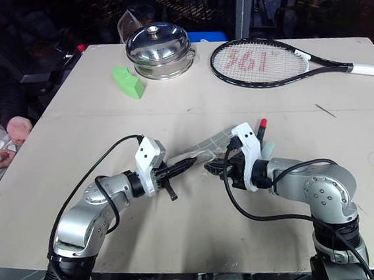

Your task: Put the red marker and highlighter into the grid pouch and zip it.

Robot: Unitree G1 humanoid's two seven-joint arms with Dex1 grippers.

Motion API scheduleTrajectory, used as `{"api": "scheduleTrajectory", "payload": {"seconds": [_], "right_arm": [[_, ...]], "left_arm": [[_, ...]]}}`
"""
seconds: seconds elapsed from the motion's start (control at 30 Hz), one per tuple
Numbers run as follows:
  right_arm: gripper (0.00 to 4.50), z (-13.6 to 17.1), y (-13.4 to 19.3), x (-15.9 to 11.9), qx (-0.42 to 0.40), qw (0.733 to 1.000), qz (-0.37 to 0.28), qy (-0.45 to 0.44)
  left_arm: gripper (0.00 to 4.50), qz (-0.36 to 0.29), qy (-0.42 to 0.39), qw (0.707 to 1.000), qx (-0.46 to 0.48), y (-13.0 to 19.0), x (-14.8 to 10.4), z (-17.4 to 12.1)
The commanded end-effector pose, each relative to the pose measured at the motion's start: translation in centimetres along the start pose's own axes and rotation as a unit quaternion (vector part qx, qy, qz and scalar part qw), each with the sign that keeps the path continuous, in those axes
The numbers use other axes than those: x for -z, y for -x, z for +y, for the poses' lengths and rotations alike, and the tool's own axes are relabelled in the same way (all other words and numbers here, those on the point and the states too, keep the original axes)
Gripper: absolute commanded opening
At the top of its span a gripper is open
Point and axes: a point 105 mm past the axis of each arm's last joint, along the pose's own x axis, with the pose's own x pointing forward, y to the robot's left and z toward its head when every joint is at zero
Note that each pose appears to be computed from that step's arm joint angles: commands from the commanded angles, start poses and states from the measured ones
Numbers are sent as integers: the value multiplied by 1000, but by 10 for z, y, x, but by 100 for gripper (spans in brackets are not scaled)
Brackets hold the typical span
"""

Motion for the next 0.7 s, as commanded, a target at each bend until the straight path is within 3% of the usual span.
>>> {"api": "scheduleTrajectory", "payload": {"seconds": [0.03, 0.5, 0.7], "right_arm": [[6, 13, -3, -13, -38, 999, -9, 14], [6, 12, -26, -16, -69, 997, 31, -4], [6, 38, -33, -17, -153, 987, 34, -26]], "left_arm": [[0, -20, -27, 999, 14, -6, -13, -10], [0, -42, -47, 998, 17, -9, -18, -17], [0, -42, -54, 998, 11, -12, -16, -17]]}}
